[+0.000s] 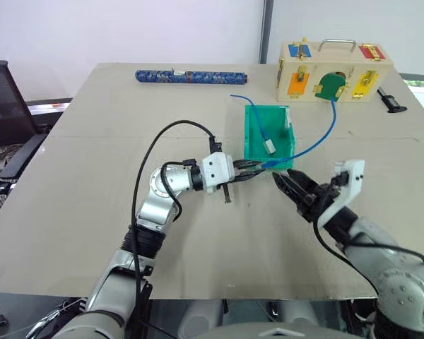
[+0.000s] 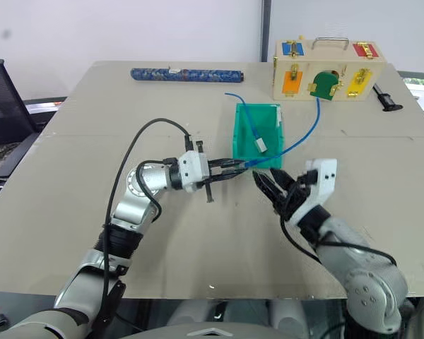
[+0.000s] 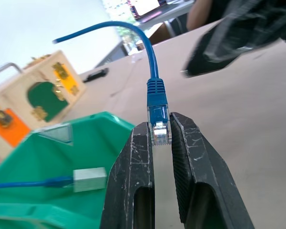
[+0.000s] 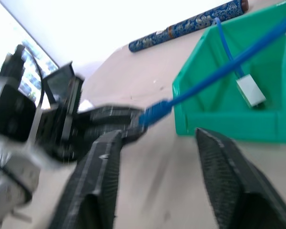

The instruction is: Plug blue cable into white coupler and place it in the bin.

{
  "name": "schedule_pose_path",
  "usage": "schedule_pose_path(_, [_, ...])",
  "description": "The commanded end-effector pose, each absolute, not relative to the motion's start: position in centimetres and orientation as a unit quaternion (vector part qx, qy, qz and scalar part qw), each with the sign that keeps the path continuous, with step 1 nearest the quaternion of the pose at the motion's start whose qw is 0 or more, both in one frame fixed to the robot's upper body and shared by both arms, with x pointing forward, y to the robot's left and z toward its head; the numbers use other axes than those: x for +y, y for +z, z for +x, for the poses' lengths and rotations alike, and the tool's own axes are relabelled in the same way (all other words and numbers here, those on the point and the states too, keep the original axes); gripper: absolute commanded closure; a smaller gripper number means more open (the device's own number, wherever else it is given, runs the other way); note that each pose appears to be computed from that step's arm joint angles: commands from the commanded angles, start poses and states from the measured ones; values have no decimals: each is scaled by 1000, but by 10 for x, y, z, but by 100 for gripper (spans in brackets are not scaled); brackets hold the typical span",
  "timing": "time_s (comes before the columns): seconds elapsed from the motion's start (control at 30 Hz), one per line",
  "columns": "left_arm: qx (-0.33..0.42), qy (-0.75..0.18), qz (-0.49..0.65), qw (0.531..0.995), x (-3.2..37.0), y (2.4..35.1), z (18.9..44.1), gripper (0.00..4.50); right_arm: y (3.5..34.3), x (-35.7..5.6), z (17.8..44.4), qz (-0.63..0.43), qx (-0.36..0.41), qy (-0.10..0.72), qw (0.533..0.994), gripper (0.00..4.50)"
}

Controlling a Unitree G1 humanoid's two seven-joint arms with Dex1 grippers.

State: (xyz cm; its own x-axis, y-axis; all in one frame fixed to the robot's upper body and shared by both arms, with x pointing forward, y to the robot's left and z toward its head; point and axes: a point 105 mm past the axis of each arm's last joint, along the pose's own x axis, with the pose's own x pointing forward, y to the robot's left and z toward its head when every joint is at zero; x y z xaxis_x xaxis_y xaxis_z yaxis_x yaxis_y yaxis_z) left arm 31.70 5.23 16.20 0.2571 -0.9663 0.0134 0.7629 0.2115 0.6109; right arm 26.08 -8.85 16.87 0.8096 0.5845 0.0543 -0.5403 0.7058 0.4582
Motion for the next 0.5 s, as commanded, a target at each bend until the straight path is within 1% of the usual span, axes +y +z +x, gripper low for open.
schedule_pose_path(0.03, [-248, -560, 272, 742, 50, 182, 312, 450, 179, -80, 267, 250, 41, 314, 915, 212])
schedule_pose_path(0.13, [-254, -560, 276, 739, 49, 184, 310, 450, 181, -78, 276, 257, 45, 310, 914, 212])
schedule_pose_path(0.3, [-257, -562, 275, 736, 46, 187, 307, 450, 188, -73, 282, 272, 40, 317, 908, 212])
schedule_pose_path(0.4, [-259, -562, 274, 736, 46, 190, 307, 450, 189, -72, 283, 273, 43, 323, 905, 285])
schedule_pose_path(0.5, [-259, -562, 273, 736, 45, 192, 307, 450, 190, -71, 283, 272, 44, 330, 903, 429])
